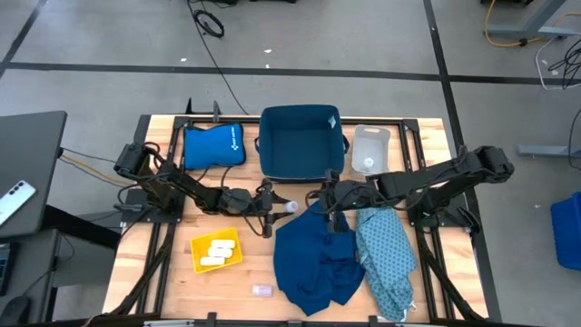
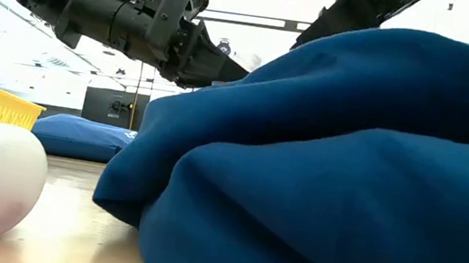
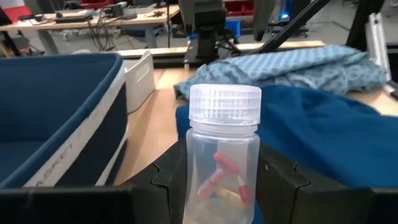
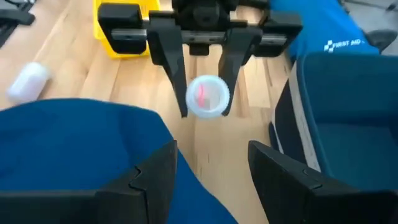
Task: Pick & Place Medicine items
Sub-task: Put the top transparent pill bottle into the white bin
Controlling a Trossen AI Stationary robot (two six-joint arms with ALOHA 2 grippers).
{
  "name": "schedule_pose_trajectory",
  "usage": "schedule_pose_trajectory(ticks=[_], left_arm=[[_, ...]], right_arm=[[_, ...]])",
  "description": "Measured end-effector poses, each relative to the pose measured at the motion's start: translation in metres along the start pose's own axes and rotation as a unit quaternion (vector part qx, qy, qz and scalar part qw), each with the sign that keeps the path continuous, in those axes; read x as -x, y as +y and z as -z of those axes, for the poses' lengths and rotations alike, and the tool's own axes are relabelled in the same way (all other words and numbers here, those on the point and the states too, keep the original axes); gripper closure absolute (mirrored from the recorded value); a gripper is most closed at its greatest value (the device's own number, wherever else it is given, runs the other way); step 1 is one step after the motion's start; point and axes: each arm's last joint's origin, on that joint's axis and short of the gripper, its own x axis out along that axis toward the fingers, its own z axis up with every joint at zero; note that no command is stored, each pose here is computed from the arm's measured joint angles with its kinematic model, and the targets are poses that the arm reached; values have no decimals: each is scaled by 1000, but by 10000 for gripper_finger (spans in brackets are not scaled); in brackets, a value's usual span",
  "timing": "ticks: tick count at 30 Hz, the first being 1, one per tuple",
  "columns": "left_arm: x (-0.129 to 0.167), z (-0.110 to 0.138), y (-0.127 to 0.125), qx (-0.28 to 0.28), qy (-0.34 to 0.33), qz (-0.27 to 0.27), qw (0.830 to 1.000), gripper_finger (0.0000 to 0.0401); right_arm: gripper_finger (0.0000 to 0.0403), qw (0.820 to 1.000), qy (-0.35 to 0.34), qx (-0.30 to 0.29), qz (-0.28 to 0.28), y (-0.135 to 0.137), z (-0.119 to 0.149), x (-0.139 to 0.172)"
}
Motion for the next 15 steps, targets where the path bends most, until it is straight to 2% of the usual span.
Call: schedule_pose_trajectory(ticks=[9, 15], left_arm=[[0, 2, 1, -3, 9, -5, 1000, 254], [0, 2, 0, -3, 12, -3, 1000, 254]], right_arm=[[194, 1000, -14, -14, 0, -5, -1, -18], [159, 1000, -20, -19, -7, -7, -1, -19]])
